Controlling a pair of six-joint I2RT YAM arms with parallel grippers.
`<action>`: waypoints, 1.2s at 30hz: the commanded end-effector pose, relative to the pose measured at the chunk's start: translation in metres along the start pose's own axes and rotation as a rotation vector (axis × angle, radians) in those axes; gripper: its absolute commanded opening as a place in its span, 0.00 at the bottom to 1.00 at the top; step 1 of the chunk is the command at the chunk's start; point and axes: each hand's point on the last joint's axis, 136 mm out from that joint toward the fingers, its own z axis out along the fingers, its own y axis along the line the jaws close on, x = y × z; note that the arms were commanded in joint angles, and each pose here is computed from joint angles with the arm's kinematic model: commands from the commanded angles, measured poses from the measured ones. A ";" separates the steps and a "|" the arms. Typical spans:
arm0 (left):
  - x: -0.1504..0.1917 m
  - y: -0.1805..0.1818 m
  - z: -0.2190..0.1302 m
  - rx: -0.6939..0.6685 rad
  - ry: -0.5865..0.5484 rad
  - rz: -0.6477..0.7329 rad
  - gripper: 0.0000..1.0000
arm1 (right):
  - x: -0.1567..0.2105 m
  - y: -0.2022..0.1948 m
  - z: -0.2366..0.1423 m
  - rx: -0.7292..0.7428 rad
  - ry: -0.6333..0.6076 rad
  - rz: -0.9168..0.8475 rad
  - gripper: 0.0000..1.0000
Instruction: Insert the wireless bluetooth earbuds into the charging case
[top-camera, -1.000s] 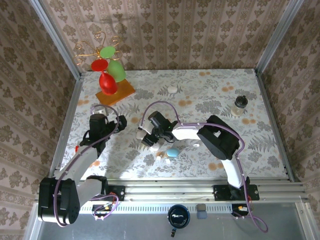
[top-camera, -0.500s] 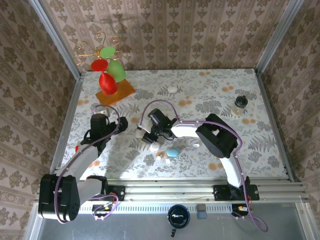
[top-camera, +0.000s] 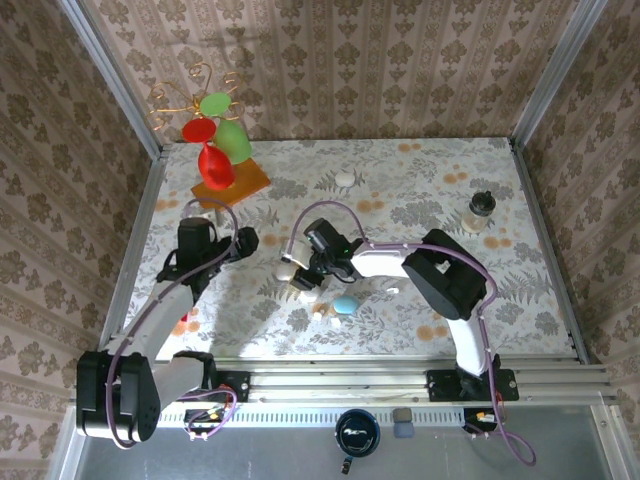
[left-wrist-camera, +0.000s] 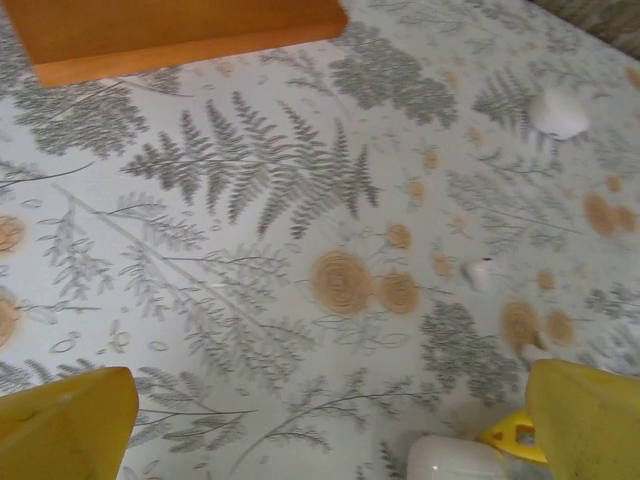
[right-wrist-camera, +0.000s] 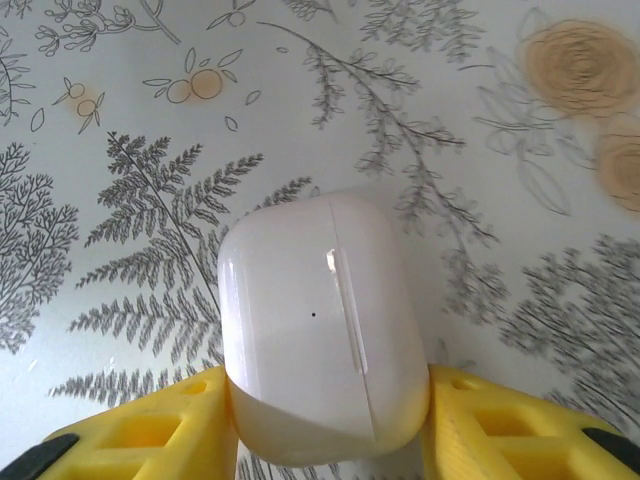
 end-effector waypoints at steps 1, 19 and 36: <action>0.008 -0.022 -0.011 0.106 0.112 -0.030 1.00 | -0.028 -0.014 -0.033 0.047 -0.091 -0.039 0.47; 0.061 -0.127 -0.013 0.619 0.635 -0.269 0.92 | -0.064 -0.023 -0.099 0.015 -0.320 0.024 0.46; 0.056 -0.149 -0.002 0.714 0.651 -0.282 0.40 | -0.068 -0.008 -0.107 -0.070 -0.364 0.014 0.46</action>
